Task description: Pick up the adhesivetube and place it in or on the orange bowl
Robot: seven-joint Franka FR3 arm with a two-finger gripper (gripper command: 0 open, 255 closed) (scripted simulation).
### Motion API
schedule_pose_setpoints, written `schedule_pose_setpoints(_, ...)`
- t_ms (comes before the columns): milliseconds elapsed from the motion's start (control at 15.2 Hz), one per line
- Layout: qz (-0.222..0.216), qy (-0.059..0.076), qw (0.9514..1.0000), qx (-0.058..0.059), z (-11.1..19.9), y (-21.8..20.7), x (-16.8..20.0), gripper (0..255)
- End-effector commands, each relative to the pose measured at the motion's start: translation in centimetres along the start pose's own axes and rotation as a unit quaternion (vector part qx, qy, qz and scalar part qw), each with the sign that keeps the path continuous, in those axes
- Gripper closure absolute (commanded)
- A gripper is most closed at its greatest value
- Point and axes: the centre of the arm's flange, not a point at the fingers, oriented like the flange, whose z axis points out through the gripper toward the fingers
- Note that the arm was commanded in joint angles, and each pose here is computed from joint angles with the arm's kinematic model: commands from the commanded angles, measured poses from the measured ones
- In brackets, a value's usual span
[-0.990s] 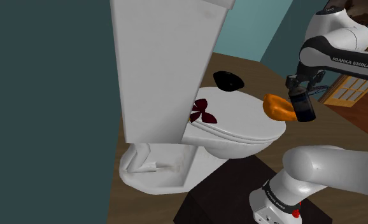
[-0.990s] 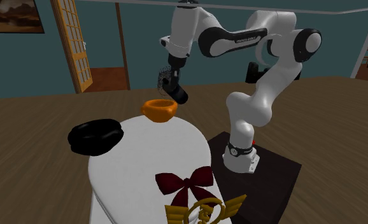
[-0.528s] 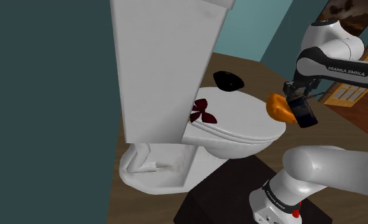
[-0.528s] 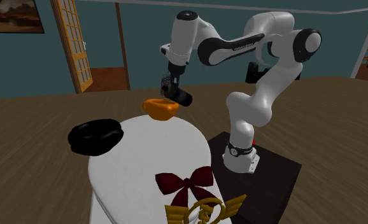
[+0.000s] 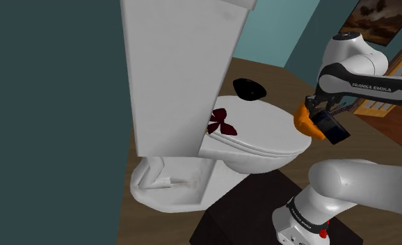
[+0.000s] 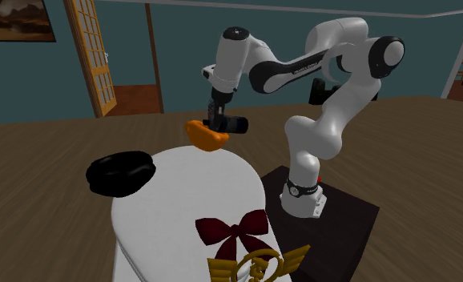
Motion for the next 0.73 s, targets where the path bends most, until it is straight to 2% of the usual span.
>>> schedule_pose_setpoints(0,-0.002,-0.008,1.0000,0.002,0.79,-0.26,-0.18,255)
schedule_pose_setpoints(330,-0.002,-0.008,1.0000,0.002,0.80,-0.26,-0.18,255)
schedule_pose_setpoints(396,-0.002,-0.008,1.0000,0.002,0.77,-0.18,-0.06,0)
schedule_pose_setpoints(660,-0.002,-0.008,1.0000,0.002,0.75,-0.13,-0.12,0)
